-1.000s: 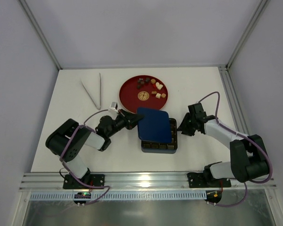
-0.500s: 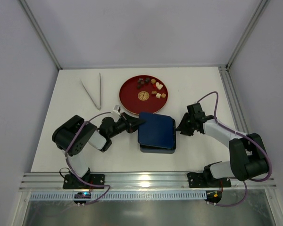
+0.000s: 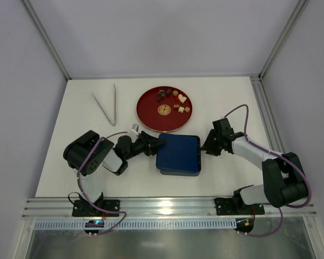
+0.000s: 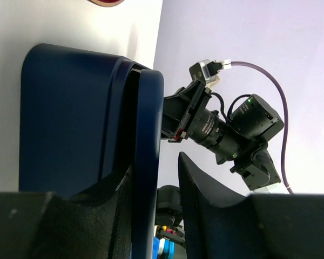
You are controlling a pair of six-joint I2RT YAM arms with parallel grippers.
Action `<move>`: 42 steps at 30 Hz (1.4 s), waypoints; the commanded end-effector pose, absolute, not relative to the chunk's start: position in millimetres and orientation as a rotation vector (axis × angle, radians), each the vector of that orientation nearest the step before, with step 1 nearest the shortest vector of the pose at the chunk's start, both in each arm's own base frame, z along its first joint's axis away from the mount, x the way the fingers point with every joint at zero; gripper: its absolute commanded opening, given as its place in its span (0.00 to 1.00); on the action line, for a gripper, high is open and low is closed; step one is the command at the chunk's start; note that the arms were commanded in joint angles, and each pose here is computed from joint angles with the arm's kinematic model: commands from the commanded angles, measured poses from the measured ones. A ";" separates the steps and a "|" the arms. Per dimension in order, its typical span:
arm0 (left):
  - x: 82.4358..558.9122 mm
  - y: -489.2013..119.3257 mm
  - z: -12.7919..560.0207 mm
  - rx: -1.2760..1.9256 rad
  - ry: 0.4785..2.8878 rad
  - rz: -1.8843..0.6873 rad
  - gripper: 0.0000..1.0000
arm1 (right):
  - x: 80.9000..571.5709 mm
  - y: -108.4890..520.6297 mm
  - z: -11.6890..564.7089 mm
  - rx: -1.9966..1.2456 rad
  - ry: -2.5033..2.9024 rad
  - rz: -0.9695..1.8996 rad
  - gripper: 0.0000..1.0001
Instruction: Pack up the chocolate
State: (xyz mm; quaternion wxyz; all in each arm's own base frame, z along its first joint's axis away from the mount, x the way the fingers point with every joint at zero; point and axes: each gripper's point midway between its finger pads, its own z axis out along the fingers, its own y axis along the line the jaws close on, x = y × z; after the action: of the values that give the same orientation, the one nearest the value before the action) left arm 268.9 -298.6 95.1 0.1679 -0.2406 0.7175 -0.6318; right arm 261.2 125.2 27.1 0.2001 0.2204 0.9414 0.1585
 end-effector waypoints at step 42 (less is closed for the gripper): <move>267.9 -276.0 91.3 -0.393 2.234 -1.473 0.50 | 281.4 131.6 46.7 0.551 2.551 0.446 0.39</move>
State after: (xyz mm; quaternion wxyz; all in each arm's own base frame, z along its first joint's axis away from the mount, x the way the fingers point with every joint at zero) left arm 266.4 -280.2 95.8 0.2112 -0.1586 0.7832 -0.5629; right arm 264.0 127.3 29.8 0.2089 0.2128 0.9420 0.1541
